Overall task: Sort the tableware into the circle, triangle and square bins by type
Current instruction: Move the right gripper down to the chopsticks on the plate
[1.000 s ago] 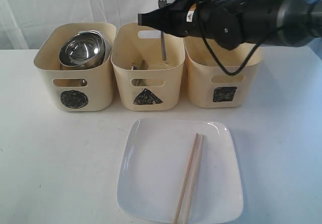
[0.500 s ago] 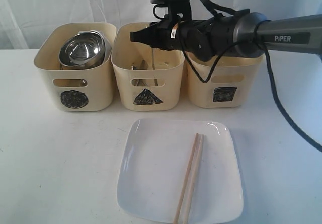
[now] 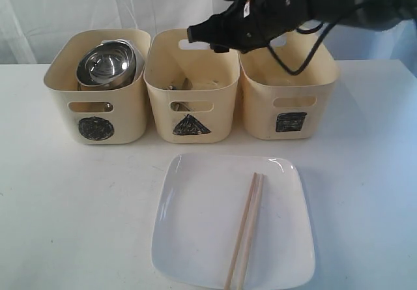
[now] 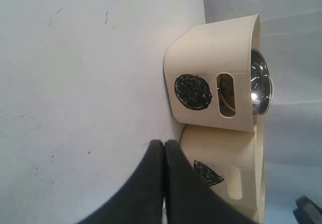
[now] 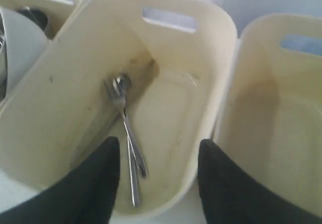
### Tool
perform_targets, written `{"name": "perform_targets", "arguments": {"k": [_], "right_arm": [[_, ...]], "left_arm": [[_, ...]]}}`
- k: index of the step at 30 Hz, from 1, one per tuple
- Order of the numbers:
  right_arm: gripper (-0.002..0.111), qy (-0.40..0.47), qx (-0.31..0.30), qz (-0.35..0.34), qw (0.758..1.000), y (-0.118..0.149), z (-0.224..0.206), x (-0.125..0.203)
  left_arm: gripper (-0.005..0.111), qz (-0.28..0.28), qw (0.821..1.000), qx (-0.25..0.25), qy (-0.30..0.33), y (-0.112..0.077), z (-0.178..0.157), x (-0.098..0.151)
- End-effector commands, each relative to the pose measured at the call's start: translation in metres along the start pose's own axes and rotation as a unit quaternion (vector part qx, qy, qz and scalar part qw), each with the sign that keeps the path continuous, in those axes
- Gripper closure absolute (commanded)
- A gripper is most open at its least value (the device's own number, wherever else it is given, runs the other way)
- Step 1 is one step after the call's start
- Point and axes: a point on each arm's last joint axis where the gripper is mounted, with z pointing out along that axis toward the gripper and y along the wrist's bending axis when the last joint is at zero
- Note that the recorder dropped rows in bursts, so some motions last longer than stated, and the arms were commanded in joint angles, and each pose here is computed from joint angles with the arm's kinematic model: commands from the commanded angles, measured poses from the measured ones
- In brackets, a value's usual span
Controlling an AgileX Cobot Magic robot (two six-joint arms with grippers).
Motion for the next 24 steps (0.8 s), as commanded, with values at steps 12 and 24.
{"name": "perform_targets", "arguments": {"k": [12,24], "right_arm": [[0.073,0.262,-0.021,0.036,0.964,0.008,-0.092,0.086],[0.056,0.366,-0.107,0.112,0.918,0.036,-0.085,0.154]], "left_arm": [[0.107,0.004,1.0,0.002,-0.003,0.0,0.0,0.0],[0.107,0.004,1.0,0.003,-0.003,0.0,0.0,0.0]]}}
